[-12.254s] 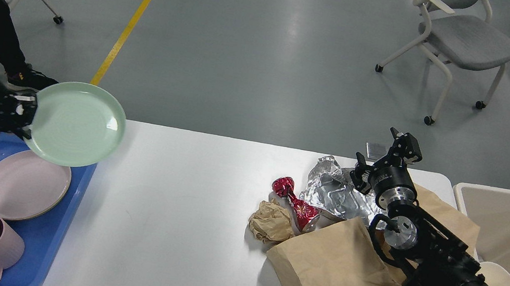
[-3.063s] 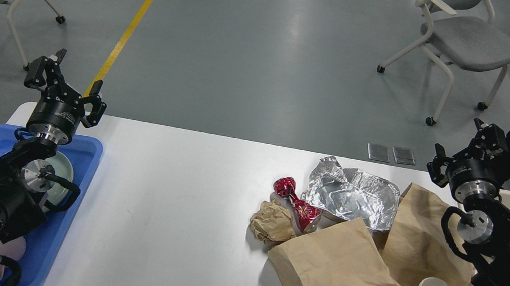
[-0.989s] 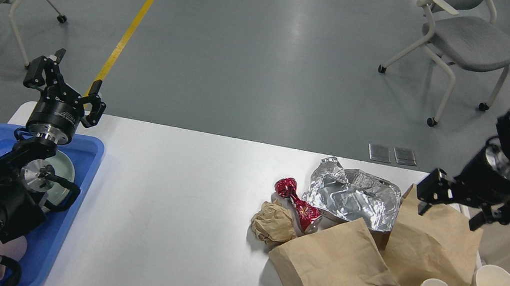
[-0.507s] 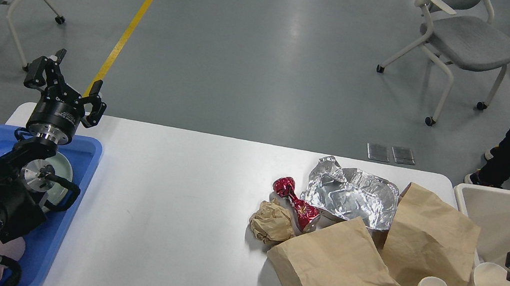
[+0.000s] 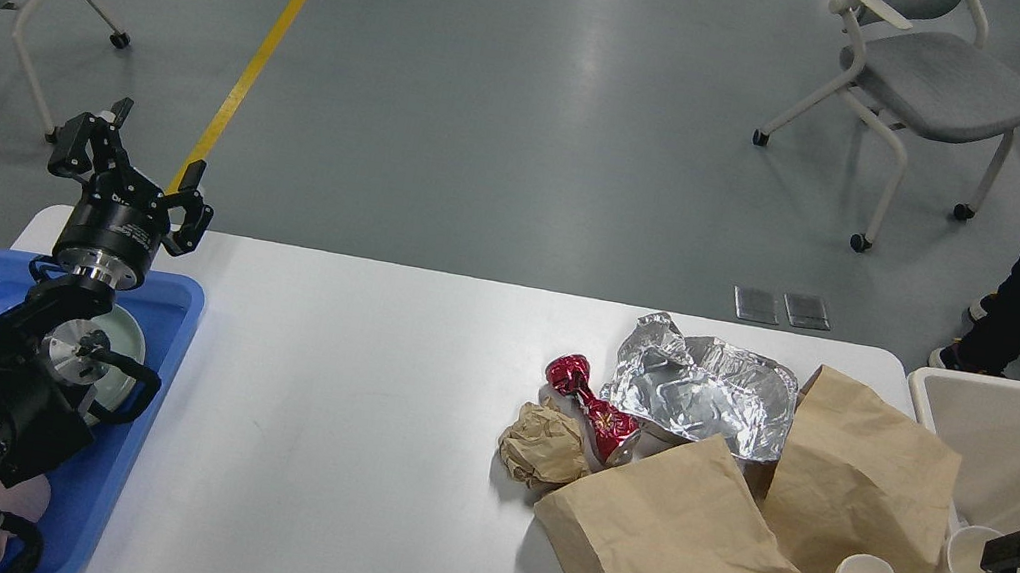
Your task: Tidy desktop
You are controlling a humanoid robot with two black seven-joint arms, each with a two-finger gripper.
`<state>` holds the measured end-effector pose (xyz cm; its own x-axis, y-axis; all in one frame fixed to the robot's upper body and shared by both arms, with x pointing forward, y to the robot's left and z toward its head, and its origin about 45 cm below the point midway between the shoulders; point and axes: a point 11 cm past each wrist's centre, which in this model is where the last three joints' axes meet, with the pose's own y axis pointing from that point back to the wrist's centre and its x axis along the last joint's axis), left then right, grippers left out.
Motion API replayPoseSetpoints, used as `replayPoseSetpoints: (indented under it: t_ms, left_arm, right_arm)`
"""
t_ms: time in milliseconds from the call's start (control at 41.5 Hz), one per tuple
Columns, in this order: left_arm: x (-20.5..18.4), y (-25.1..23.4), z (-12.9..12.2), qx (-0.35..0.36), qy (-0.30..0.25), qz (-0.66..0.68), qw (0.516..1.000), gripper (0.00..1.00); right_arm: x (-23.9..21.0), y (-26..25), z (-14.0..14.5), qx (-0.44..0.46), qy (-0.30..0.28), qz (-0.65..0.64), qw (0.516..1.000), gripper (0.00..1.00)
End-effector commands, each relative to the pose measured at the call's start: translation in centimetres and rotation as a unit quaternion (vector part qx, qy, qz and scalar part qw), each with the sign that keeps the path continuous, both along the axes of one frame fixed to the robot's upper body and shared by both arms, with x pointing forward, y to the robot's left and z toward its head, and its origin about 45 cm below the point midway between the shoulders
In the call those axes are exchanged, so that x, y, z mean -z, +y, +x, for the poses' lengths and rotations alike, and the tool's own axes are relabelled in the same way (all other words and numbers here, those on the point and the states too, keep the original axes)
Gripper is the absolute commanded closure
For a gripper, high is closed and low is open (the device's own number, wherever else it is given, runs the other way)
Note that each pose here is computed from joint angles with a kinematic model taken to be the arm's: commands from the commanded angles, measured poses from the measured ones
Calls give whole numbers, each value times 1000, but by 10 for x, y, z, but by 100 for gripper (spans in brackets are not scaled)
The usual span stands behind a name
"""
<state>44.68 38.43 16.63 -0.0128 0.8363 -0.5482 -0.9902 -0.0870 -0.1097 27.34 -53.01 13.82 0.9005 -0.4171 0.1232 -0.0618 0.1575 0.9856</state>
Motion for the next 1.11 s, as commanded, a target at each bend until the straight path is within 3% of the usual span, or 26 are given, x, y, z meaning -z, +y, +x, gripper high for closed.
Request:
replayPoseSetpoints:
  t_ms: [0, 24, 72, 169, 917, 1085]
  left_arm:
    - [0, 0, 0, 0, 0, 0, 1000, 3]
    - [0, 0, 0, 0, 0, 0, 1000, 3]
    - [0, 0, 0, 0, 0, 0, 1000, 3]
    - [0, 0, 0, 0, 0, 0, 1000, 3]
    - [0, 0, 0, 0, 0, 1, 1000, 3]
    - [0, 0, 0, 0, 0, 0, 1000, 3]
  right_arm:
    - [5, -5, 8, -6, -65, -21, 998, 16]
    - [4, -6, 8, -3, -72, -22, 997, 20]
    - [4, -15, 0, 15, -77, -24, 997, 41]
    - [5, -19, -8, 31, -70, -19, 997, 99]
    - [-1, -10, 8, 60, -118, 14, 991, 100]
    - [-22, -26, 12, 79, -147, 7, 986, 100]
